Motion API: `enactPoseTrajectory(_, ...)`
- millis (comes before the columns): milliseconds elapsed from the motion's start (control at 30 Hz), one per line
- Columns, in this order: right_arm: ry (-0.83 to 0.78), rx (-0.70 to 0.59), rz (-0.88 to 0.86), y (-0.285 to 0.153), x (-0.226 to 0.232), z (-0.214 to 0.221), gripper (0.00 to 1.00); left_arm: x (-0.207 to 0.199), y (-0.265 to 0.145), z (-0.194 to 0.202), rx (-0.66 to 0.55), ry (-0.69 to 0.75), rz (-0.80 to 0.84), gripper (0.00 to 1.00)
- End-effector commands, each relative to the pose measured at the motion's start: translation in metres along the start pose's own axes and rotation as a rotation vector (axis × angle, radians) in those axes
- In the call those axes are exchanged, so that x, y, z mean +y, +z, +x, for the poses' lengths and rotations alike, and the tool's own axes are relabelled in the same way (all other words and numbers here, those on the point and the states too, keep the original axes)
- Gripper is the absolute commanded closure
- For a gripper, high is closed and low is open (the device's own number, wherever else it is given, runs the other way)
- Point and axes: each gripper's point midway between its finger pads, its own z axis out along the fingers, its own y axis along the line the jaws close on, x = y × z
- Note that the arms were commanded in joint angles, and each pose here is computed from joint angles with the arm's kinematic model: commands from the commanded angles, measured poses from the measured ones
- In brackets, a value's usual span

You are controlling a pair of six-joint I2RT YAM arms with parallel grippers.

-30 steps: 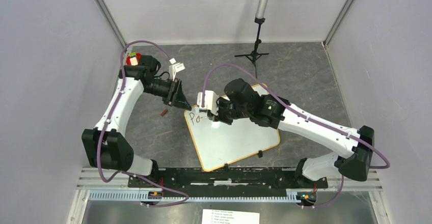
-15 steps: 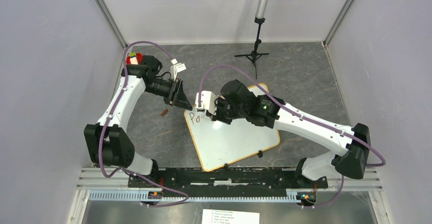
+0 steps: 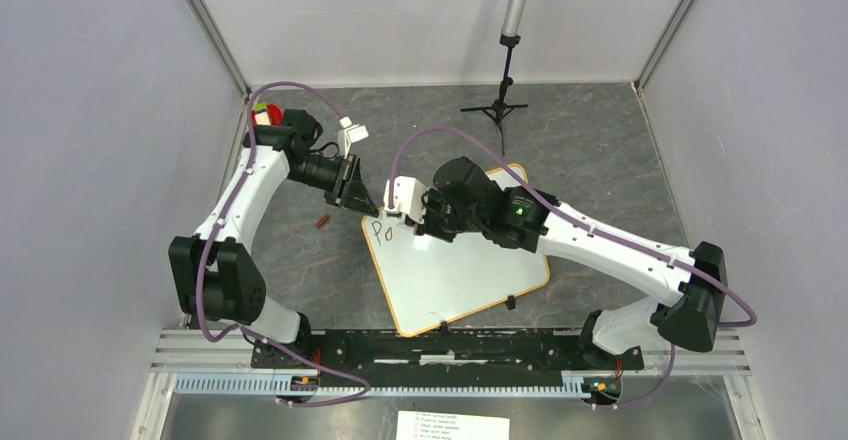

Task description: Write a sentence on the whiteboard

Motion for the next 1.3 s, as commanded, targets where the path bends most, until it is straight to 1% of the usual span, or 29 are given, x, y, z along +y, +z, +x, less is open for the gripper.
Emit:
enactPoseTrajectory(0, 0.008, -0.022, 0.039, 0.003, -0.01, -0.009, 1.0, -0.01, -0.001, -0.004, -0.02, 0.041, 0.034, 0.67)
enactPoseTrajectory(300, 0.014, -0.02, 0.018, 0.008, -0.007, -0.011, 1.0, -0.01, -0.001, -0.004, -0.02, 0.044, 0.035, 0.71)
enactPoseTrajectory(667, -0.013, 0.033, 0.033, 0.002, -0.005, 0.011, 1.0, -0.009, -0.001, -0.004, -0.016, 0.04, 0.031, 0.81)
enactPoseTrajectory(933, -0.013, 0.052, 0.026, 0.0, -0.002, 0.019, 1.0, -0.008, -0.001, -0.005, -0.02, 0.034, 0.025, 0.84)
enactPoseTrajectory(1267, -0.005, 0.009, -0.029, 0.007, 0.006, 0.001, 1.0, -0.008, -0.002, -0.004, -0.023, 0.036, 0.014, 0.88)
